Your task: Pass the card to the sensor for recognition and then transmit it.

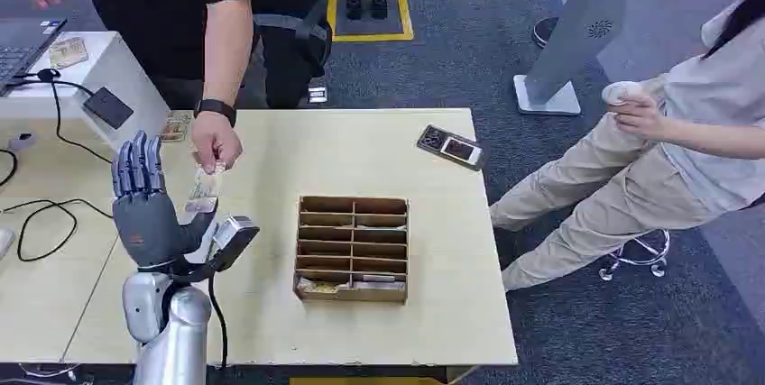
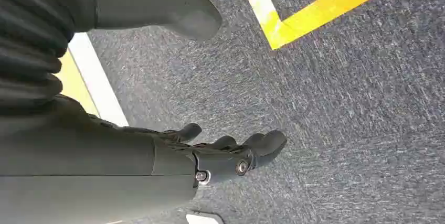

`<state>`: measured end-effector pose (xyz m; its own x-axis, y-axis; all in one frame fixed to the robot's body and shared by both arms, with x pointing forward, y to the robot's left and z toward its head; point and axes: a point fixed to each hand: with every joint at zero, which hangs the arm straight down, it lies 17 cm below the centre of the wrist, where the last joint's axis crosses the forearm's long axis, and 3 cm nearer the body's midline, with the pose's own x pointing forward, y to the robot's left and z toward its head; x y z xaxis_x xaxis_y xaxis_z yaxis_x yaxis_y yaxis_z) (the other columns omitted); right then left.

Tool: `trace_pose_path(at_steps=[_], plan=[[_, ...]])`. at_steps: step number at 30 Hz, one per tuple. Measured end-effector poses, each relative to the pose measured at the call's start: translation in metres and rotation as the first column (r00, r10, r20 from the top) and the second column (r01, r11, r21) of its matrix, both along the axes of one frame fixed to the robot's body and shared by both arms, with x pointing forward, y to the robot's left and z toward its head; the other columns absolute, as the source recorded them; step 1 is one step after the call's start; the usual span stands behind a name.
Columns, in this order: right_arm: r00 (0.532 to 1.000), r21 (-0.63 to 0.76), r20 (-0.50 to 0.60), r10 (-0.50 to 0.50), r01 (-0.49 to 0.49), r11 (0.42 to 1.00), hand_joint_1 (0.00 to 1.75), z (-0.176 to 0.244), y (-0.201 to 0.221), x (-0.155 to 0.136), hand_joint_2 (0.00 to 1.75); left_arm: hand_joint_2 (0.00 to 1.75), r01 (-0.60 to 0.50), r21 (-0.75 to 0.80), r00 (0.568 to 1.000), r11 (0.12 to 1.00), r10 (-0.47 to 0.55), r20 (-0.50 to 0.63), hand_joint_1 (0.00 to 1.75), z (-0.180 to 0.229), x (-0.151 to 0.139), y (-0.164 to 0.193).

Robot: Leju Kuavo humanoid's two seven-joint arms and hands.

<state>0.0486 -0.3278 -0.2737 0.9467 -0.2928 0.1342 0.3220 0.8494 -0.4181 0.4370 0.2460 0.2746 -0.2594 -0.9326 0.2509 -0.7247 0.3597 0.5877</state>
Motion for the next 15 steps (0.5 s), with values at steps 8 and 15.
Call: trace_pose_path(at_steps=[8,15], plan=[[1.000,0.000,-0.001,0.000,0.000,1.000,0.00,-0.0001,-0.0009,-0.0004,1.75,1.75,0.017,-0.017,1.000,1.000,-0.017,-0.016,1.75,-0.0078,0.0026,-0.0028],[1.000,-0.001,-0.001,0.000,0.000,1.000,0.00,-0.0001,-0.0012,-0.0003,1.75,1.75,0.022,-0.016,1.000,1.000,-0.022,-0.020,1.75,-0.0098,0.0037,-0.0042]])
